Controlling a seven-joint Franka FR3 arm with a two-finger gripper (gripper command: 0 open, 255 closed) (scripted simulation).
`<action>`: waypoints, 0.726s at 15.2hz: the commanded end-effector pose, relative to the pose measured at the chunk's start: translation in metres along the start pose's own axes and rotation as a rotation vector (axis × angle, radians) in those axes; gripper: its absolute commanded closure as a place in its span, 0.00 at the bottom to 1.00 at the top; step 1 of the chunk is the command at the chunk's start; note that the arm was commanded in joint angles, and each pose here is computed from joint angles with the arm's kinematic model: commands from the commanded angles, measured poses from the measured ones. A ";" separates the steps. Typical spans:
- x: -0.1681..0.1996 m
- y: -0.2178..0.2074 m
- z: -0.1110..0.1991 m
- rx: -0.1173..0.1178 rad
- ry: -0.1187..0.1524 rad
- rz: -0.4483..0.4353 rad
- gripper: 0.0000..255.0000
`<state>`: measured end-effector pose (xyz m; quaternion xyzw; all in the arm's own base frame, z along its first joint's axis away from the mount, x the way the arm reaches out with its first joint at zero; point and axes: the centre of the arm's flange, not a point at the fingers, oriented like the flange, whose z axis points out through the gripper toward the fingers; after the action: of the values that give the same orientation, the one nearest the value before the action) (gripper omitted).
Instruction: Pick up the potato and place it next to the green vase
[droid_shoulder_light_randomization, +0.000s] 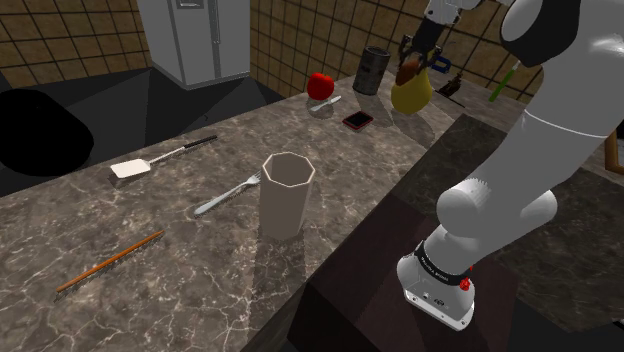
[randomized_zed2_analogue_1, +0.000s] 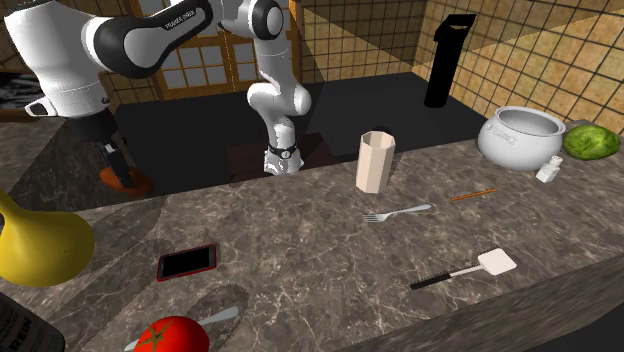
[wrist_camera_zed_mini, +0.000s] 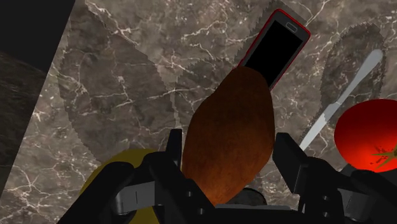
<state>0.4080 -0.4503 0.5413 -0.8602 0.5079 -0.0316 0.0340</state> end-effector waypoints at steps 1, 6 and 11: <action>0.000 0.001 0.012 0.000 0.001 0.000 1.00; 0.000 0.003 0.038 0.000 0.001 0.000 1.00; -0.001 0.005 0.064 0.000 0.001 0.000 1.00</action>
<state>0.4089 -0.4507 0.4815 -0.8602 0.5079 -0.0317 0.0340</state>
